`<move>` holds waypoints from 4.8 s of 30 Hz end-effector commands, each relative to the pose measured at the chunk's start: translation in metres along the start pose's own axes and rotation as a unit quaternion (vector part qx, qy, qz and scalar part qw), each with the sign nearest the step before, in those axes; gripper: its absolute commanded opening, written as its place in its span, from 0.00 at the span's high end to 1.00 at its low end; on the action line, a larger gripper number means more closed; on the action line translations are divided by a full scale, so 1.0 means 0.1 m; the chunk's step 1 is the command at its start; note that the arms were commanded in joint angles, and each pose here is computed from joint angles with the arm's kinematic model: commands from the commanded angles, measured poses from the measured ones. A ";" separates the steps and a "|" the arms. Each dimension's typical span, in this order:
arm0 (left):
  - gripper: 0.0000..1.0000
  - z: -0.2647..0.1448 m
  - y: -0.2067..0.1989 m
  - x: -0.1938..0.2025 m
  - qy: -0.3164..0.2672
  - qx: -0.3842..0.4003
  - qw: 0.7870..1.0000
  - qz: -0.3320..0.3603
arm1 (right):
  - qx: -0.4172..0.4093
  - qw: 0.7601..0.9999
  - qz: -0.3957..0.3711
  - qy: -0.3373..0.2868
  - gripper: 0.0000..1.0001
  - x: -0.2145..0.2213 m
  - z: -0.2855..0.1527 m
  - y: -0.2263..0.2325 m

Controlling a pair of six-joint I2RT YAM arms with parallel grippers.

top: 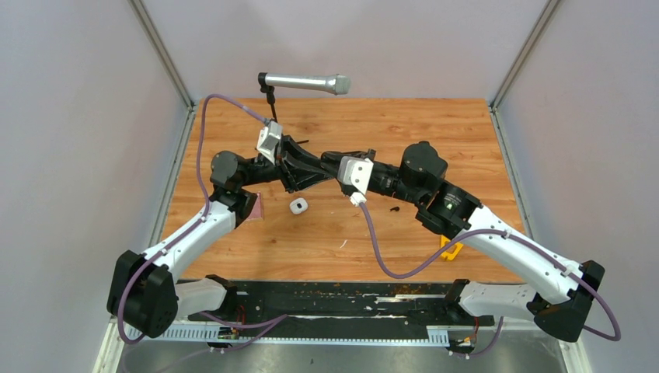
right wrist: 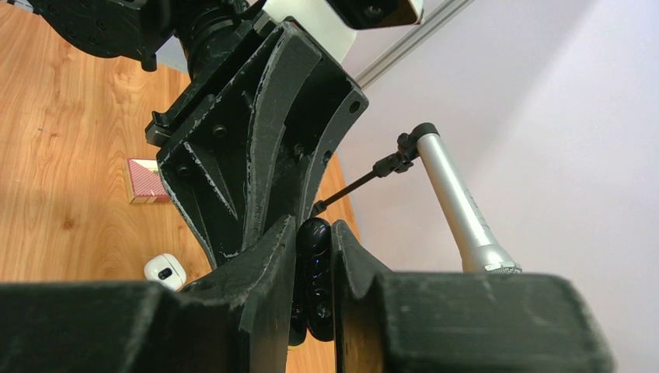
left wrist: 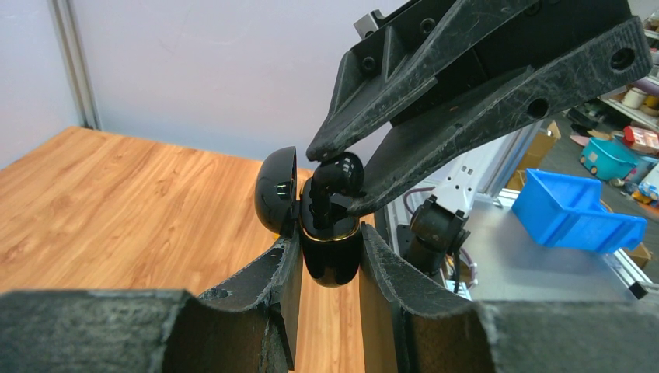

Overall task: Insert the wireless bluetooth earbuds into the charging case
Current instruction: Place the earbud in the charging case, then pick up the earbud from the center of the board.

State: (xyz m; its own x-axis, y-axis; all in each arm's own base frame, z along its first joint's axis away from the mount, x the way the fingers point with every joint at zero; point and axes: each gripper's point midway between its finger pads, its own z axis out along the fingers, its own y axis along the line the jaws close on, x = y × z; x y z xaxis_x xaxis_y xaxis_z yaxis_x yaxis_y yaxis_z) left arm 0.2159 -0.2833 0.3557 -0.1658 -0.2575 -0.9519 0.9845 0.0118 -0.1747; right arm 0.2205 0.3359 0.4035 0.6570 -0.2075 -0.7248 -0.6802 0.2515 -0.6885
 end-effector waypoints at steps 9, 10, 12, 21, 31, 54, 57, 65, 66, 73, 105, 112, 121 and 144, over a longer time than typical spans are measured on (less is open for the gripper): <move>1.00 0.02 -0.09 -0.26 -0.025 0.005 0.999 0.037 | -0.009 1.000 0.020 -0.004 1.00 -0.03 0.02 0.03; 1.00 0.02 -0.09 -0.26 -0.025 0.005 0.999 0.038 | -0.010 1.000 0.022 -0.003 1.00 -0.03 0.03 0.04; 1.00 0.02 -0.10 -0.27 -0.026 0.007 0.999 0.041 | -0.015 1.000 0.026 0.000 1.00 -0.01 0.03 0.07; 1.00 0.00 -0.08 -0.29 -0.030 0.003 0.998 0.048 | -0.026 0.998 0.043 0.026 0.88 0.10 0.01 0.13; 1.00 -0.01 -0.09 -0.27 -0.028 0.006 0.998 0.055 | -0.022 0.999 0.040 0.028 0.62 0.05 0.00 0.07; 1.00 -0.04 -0.07 -0.17 -0.024 0.003 0.998 0.053 | -0.031 0.993 0.108 0.033 0.32 -0.23 0.03 -0.18; 1.00 -0.04 -0.07 -0.16 -0.023 0.005 0.998 0.055 | -0.011 0.988 0.148 0.042 0.32 -0.21 0.08 -0.33; 1.00 -0.06 -0.09 -0.15 -0.023 0.005 0.998 0.057 | -0.008 0.981 0.182 0.070 0.33 0.02 0.08 -0.35; 1.00 -0.06 -0.09 -0.15 -0.023 0.005 0.998 0.056 | -0.007 0.980 0.185 0.074 0.33 0.05 0.07 -0.35; 1.00 -0.06 -0.09 -0.16 -0.024 0.004 0.998 0.056 | -0.003 0.979 0.184 0.084 0.33 0.14 0.04 -0.37; 1.00 -0.06 -0.03 -0.07 -0.013 0.001 0.998 0.055 | -0.020 0.977 0.211 0.021 0.32 -0.60 -0.01 -0.74; 1.00 -0.05 0.03 -0.03 -0.009 -0.008 0.999 0.044 | 0.085 0.963 0.233 0.103 0.34 -0.01 -0.49 -1.04; 1.00 -0.06 0.01 -0.02 0.000 -0.003 0.999 0.043 | 0.147 0.835 0.385 0.365 0.49 1.73 -1.70 -0.23; 1.00 -0.17 -0.07 0.07 0.058 -0.021 0.997 0.039 | -0.086 0.815 0.331 0.468 0.66 3.30 -1.78 1.23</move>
State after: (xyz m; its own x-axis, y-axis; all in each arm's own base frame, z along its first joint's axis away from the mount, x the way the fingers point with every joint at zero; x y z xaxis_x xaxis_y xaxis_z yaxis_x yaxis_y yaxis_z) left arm 0.2048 -0.2705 0.3282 -0.1637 -0.1325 -0.9776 0.9829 0.0632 -0.1732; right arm 0.2704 0.1201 0.0766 -0.5209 -0.6841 -0.5106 -0.8086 0.5871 0.0383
